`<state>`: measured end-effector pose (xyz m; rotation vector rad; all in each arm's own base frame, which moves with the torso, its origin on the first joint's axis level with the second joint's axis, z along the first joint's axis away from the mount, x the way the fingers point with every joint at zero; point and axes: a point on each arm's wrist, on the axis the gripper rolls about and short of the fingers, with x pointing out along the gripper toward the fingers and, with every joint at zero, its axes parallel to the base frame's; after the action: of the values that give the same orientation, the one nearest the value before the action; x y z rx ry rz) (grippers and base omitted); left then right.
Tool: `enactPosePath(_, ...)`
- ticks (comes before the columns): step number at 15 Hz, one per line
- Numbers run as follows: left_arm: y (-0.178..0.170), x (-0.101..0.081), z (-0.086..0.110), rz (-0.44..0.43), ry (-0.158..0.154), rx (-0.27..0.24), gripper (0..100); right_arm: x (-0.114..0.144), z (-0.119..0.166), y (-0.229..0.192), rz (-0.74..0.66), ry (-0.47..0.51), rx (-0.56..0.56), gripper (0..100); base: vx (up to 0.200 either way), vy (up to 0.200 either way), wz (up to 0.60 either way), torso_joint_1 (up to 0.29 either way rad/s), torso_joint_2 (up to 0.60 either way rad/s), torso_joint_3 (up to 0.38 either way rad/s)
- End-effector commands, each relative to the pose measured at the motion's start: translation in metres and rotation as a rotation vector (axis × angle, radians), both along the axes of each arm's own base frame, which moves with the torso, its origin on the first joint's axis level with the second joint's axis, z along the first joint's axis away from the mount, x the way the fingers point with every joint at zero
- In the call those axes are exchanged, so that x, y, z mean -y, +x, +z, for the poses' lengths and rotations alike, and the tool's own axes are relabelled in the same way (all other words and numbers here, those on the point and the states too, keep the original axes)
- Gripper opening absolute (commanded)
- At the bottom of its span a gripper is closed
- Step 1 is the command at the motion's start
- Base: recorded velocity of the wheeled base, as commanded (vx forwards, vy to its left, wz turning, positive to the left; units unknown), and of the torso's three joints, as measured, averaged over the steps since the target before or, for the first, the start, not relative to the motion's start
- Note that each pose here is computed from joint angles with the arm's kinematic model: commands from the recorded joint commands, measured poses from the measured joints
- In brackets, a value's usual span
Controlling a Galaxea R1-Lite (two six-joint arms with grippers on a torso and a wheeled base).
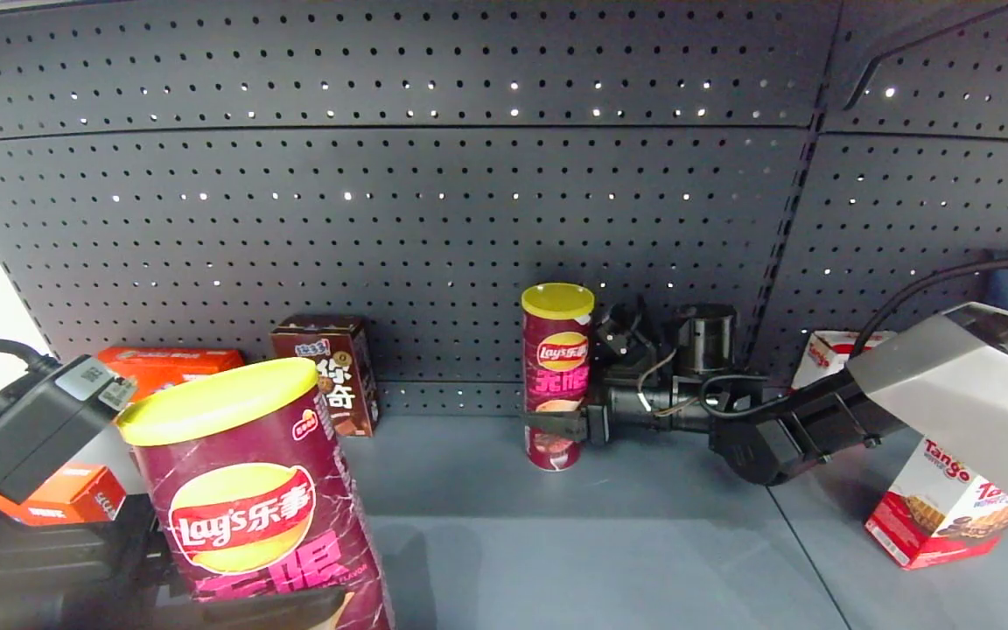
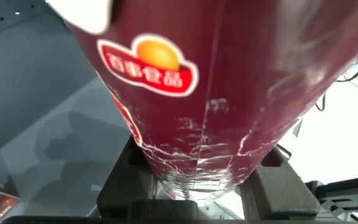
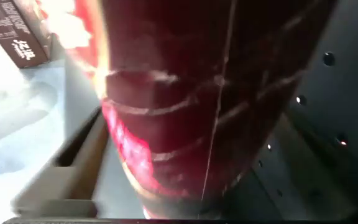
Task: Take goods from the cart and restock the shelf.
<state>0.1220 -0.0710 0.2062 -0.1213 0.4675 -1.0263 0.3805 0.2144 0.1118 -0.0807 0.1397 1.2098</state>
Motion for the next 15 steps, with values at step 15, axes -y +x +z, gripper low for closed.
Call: enactPosePath(15,0.001,0.001,0.01,-0.01,-0.03,0.059,0,0.012,0.031,-0.039,-0.053,0.01,0.05,0,0.0,0.0,0.0,0.0,0.0,0.0)
